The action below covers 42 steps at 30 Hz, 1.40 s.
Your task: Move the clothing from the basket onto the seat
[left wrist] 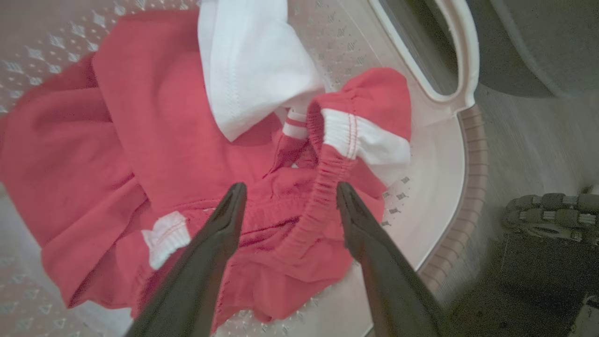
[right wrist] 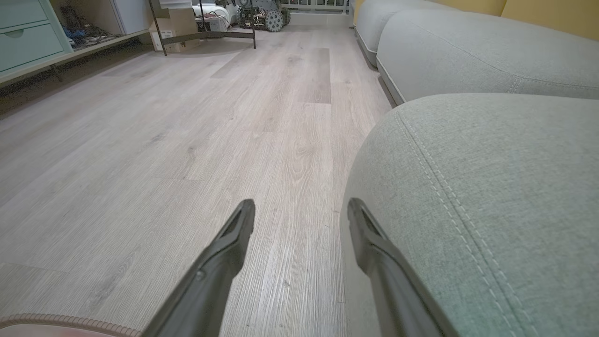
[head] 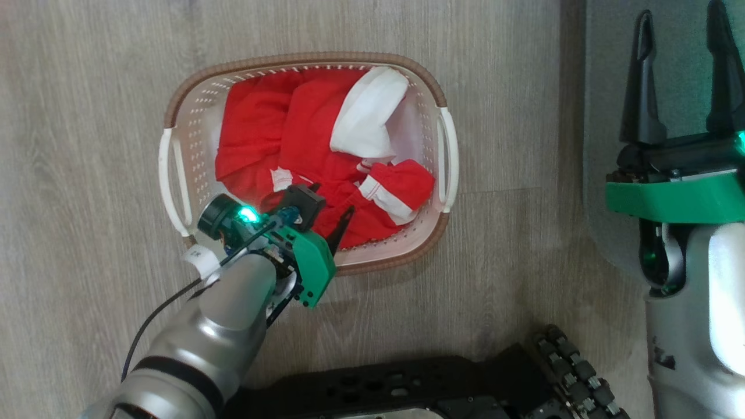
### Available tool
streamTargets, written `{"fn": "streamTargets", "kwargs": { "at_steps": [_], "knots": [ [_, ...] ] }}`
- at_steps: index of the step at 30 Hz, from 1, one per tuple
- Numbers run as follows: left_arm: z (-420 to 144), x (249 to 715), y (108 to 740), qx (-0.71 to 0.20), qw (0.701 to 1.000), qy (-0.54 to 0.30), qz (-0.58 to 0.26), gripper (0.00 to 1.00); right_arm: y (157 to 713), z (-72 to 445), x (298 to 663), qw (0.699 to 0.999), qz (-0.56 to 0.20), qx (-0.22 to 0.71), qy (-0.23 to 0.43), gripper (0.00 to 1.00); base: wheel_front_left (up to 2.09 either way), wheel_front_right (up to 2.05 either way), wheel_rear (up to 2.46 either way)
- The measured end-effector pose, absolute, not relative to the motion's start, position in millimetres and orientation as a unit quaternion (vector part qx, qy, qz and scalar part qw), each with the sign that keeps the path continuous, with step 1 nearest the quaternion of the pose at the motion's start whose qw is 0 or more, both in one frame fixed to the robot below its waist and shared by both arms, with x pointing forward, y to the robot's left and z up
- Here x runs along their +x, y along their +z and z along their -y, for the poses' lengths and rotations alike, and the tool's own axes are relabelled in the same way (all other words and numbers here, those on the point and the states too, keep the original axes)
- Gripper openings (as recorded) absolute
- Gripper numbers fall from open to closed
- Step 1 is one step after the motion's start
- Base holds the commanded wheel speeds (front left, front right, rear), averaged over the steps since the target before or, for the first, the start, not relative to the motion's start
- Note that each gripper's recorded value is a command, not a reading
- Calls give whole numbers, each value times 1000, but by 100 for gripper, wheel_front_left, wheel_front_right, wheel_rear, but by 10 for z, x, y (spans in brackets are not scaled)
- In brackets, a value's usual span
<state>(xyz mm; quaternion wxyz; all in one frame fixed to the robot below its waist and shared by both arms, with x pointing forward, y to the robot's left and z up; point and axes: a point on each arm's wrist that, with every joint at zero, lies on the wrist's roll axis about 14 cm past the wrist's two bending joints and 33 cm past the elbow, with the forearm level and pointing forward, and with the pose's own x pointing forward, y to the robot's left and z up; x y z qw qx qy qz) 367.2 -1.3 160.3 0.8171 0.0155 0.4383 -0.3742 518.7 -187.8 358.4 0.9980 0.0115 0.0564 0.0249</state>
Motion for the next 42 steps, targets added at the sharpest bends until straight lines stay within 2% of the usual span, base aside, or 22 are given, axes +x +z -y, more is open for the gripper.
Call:
{"fn": "streamTargets", "kwargs": {
  "at_steps": [8,16,17,18,19,20,24,32,38,42],
  "knots": [
    [130,3453,1493,18,786,-410,-462,100,3498,1925,5156,997,-67,15,19,100,0,0,0],
    [207,3526,1376,28,777,-427,-462,100,3446,2000,5164,997,-71,9,12,100,0,0,0],
    [209,3508,1357,31,773,-429,-467,64,3440,2013,5158,997,-72,8,11,100,0,0,0],
    [214,3491,1346,31,770,-431,-470,44,3439,2023,5153,997,-73,7,10,100,0,0,0],
    [220,3479,1345,32,768,-432,-471,8,3441,2029,5151,997,-73,6,9,100,0,0,0],
    [229,3472,1355,32,767,-435,-470,0,3451,2033,5150,997,-73,6,9,100,0,0,0],
    [231,3540,1449,29,776,-431,-460,0,3522,2020,5147,998,-68,8,10,100,0,0,0],
    [205,3789,1859,19,814,-405,-416,0,3867,1942,5121,999,-42,21,18,100,0,0,0],
    [302,4029,2502,-56,863,-361,-350,0,4119,1910,4929,999,-36,28,19,100,0,0,0],
    [244,4123,2834,-67,884,-345,-310,0,4211,1906,4753,999,-40,31,18,100,0,0,0]
  ]
}}
